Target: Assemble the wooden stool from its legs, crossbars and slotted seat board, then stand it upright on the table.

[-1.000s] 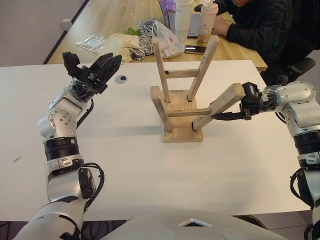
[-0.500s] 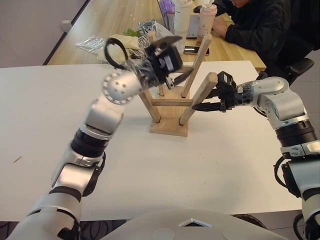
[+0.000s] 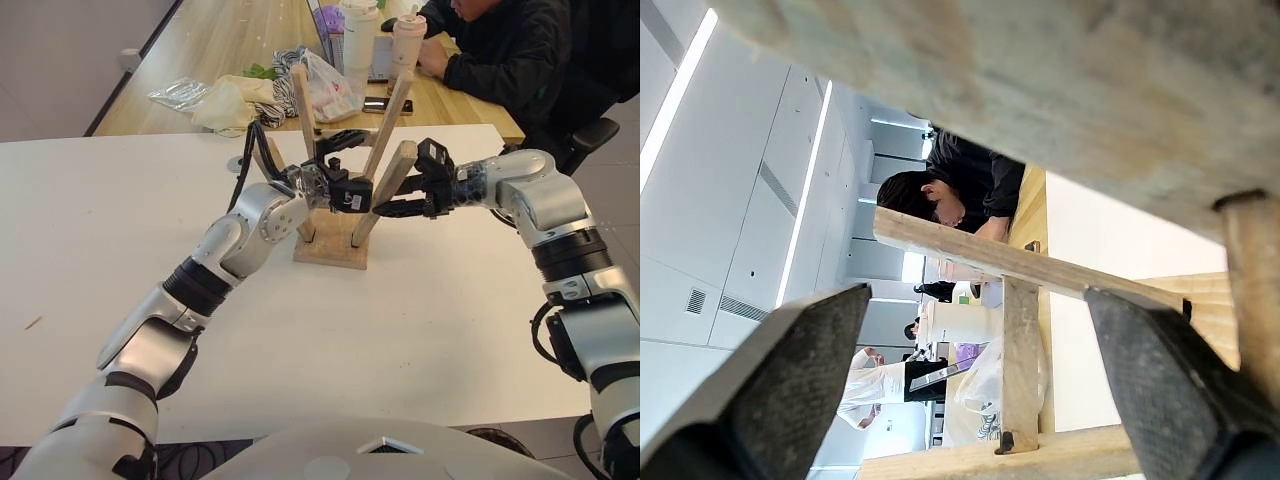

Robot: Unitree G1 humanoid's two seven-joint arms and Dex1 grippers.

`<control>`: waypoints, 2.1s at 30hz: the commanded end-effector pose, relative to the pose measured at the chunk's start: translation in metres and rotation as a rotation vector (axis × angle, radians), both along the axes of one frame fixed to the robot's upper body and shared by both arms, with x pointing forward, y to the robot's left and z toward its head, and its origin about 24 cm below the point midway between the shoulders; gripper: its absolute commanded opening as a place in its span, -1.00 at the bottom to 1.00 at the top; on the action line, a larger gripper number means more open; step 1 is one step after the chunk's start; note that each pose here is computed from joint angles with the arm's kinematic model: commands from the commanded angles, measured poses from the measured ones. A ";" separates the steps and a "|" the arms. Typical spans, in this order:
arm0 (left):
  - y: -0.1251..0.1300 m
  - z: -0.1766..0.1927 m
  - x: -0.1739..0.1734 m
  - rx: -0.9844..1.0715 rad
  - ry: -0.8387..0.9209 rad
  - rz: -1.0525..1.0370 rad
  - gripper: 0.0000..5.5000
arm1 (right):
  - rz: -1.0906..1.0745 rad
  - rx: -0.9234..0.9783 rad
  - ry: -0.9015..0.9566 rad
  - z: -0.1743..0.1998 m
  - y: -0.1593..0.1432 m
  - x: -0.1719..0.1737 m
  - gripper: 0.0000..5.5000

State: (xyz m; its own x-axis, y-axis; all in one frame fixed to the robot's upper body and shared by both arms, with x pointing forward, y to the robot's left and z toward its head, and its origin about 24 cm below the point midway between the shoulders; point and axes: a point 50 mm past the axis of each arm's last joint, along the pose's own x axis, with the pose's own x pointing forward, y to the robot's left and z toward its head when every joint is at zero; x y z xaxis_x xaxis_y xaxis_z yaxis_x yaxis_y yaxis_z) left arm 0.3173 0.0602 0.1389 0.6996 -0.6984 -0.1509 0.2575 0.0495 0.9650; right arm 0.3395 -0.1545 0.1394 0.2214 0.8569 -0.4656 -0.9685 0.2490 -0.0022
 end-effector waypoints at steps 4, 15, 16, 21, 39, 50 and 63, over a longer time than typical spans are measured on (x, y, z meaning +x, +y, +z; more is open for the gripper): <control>-0.003 -0.068 -0.025 0.090 0.285 -0.036 0.44 | -0.051 -0.371 0.141 -0.084 0.007 -0.003 -0.27; 0.093 0.206 -0.006 -1.143 0.192 -0.059 0.44 | 0.016 -0.084 0.023 -0.048 0.005 -0.002 -0.14; 0.110 0.210 0.004 -1.217 0.219 -0.024 0.44 | 0.023 -0.054 0.014 -0.045 0.005 -0.002 -0.11; 0.176 0.106 0.064 -1.104 0.306 0.359 0.44 | 0.093 0.142 -0.030 -0.036 0.014 -0.013 0.14; 0.056 -0.009 -0.091 -1.009 1.656 -0.921 0.44 | -0.767 0.190 -0.262 -0.069 -0.055 0.025 0.14; 0.172 -0.068 0.008 -1.274 1.195 0.286 0.44 | -0.682 0.257 -0.316 -0.067 -0.085 0.007 0.14; 0.108 -0.015 0.076 -1.422 0.912 0.119 0.44 | -0.551 0.258 -0.229 -0.084 -0.082 -0.017 0.14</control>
State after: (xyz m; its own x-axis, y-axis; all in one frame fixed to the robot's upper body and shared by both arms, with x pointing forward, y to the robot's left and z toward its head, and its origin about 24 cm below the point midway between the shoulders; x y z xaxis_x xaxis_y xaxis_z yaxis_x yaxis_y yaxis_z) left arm 0.3934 0.1781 0.1180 0.8622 -0.4934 0.1147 0.5012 0.7982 -0.3342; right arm 0.3263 -0.2386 0.0562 0.7579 0.6391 -0.1308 -0.6492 0.7587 -0.0547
